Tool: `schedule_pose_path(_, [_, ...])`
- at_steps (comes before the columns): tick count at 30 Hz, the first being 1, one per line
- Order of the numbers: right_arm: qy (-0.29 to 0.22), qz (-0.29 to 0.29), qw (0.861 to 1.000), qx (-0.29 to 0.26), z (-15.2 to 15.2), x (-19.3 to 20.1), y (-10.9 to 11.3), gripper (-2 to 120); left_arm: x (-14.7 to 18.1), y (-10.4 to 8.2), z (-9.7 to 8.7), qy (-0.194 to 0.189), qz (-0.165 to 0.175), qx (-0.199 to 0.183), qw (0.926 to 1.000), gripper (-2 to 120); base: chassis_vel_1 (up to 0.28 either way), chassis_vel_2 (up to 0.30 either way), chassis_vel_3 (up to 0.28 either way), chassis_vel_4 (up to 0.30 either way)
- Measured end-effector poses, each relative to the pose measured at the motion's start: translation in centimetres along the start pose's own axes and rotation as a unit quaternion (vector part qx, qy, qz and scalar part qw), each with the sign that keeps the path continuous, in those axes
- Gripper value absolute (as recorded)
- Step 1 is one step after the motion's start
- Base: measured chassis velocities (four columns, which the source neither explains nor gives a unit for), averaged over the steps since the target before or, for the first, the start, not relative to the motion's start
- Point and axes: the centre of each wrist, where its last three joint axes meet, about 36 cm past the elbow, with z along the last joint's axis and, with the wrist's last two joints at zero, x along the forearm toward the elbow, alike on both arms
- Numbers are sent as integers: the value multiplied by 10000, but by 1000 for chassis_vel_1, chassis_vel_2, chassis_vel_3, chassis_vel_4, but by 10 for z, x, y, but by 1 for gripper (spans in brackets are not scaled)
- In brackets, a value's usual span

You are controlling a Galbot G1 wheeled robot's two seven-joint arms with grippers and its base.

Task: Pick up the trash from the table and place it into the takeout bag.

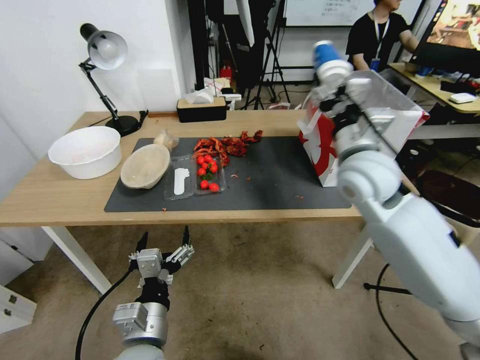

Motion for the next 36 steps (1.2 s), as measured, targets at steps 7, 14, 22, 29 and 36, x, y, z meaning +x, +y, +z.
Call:
schedule_pose_path(7, [829, 379, 9956, 236, -14, -21, -25, 61, 0, -5, 0, 23, 53, 41, 10000, 100, 0, 0, 0, 0])
schedule_pose_path(14, [1875, 437, 9813, -28, -35, -41, -35, 61, 1, -4, 0, 44, 76, 2, 10000, 100, 0, 0, 0, 0])
schedule_pose_path(22, [1785, 344, 9832, -176, -29, -47, -35, 84, 1, -3, -1, 33, 68, -7, 10000, 100, 0, 0, 0, 0])
schedule_pose_path(29, [1683, 381, 9850, 25, -23, -43, -39, 100, 0, -3, -3, 26, 71, -4, 10000, 100, 0, 0, 0, 0])
schedule_pose_path(36, [1550, 309, 9874, 64, -21, -41, -41, 100, 0, -4, -2, 34, 86, -5, 10000, 100, 0, 0, 0, 0])
